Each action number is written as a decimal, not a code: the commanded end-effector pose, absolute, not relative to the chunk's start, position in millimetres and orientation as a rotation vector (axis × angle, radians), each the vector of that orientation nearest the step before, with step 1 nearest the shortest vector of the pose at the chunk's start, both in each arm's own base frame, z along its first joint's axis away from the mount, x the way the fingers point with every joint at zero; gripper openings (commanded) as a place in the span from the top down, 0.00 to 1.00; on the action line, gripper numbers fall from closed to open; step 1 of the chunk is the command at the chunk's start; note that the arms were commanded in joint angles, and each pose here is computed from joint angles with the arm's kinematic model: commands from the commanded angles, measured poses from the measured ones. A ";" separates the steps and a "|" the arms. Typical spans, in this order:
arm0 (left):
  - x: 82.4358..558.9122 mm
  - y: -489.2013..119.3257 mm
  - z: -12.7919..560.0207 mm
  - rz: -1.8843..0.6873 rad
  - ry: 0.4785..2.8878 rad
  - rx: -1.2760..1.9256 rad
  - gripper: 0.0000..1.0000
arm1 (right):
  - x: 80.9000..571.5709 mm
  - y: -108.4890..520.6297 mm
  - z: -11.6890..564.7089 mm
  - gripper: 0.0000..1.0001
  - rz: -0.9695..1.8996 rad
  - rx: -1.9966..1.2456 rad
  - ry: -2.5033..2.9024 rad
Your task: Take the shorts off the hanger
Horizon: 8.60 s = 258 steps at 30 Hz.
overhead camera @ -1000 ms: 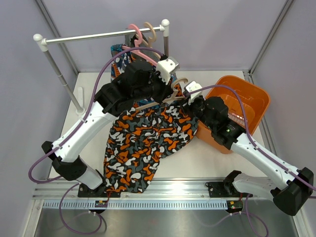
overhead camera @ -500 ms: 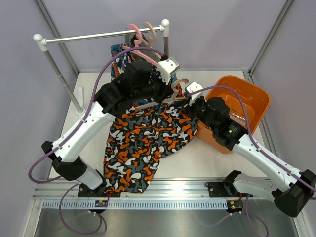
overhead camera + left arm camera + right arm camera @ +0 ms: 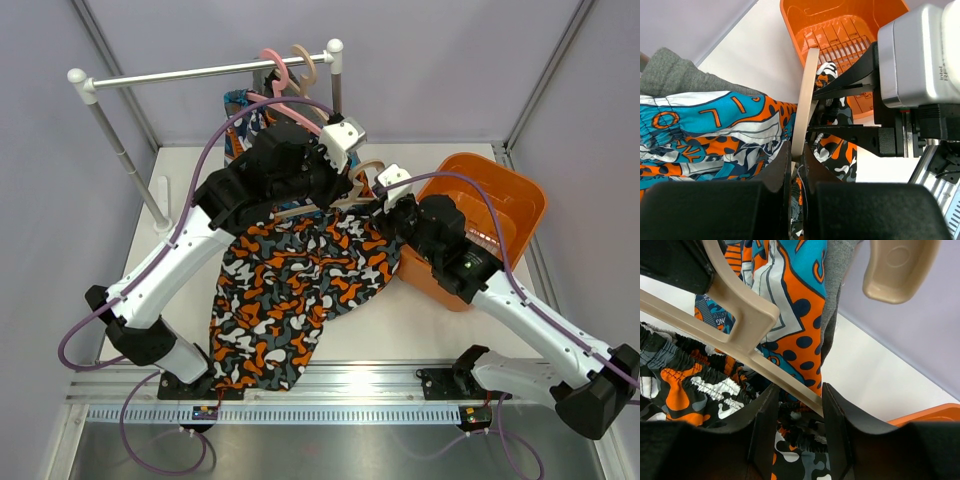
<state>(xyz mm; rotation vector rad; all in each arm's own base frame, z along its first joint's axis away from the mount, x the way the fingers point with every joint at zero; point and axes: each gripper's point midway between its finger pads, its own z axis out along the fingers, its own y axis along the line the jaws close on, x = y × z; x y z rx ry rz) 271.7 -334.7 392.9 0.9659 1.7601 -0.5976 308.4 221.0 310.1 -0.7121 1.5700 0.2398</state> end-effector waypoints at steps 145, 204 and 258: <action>189.6 -346.8 401.8 -1.230 1.284 1.678 0.45 | 222.1 212.8 444.1 1.00 0.339 -0.887 1.412; 241.4 -290.3 471.4 -0.576 1.608 0.754 1.00 | 304.8 255.1 338.4 0.46 0.248 -0.261 2.109; 224.8 -179.3 653.5 -0.719 0.845 -0.032 1.00 | 254.6 194.4 484.7 1.00 0.355 -0.206 1.771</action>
